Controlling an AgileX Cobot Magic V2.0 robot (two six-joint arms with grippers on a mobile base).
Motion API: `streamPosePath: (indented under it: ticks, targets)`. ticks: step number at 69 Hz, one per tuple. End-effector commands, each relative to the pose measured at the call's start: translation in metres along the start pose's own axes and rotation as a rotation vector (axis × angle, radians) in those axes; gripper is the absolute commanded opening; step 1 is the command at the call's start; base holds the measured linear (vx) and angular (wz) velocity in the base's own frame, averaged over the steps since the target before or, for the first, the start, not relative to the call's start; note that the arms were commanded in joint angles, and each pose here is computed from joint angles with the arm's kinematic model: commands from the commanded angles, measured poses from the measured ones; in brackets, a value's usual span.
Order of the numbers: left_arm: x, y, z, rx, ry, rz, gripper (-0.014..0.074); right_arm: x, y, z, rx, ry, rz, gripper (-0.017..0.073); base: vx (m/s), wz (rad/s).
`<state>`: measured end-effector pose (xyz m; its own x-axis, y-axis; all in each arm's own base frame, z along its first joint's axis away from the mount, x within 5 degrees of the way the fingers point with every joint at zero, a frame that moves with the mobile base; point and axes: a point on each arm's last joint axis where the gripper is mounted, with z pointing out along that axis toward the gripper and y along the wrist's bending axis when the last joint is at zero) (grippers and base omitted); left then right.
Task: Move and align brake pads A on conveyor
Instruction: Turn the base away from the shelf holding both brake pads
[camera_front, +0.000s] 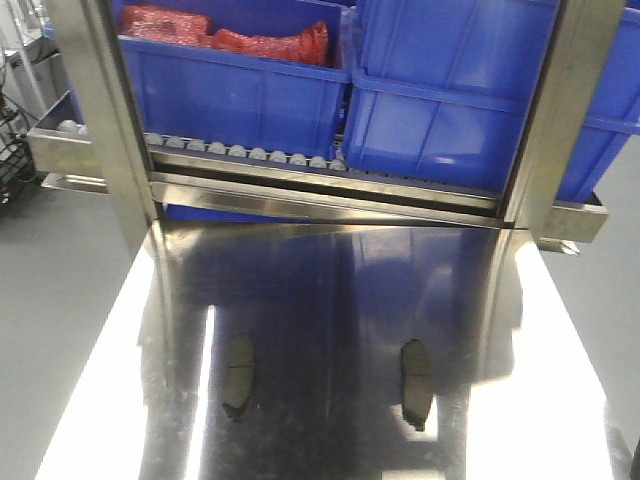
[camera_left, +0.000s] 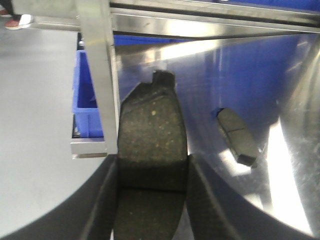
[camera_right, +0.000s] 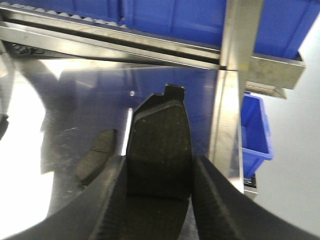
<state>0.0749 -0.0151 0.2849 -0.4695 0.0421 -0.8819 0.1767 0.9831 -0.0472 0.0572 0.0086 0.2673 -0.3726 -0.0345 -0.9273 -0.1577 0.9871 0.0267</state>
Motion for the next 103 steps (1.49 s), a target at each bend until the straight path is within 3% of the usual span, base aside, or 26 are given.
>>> streamPosePath:
  ticks: [1,103]
  targets:
    - [-0.0168,-0.0017,-0.0045,0.016,-0.116,0.001,-0.0006,-0.0169,0.0006,-0.004,-0.003,-0.118,-0.012,-0.0007,-0.05,0.21]
    - [-0.0162,-0.0016,-0.0044,0.014,-0.109,0.001,-0.0006,-0.0164,0.0004,-0.0033,-0.001,-0.108,-0.013,-0.0007,-0.15,0.46]
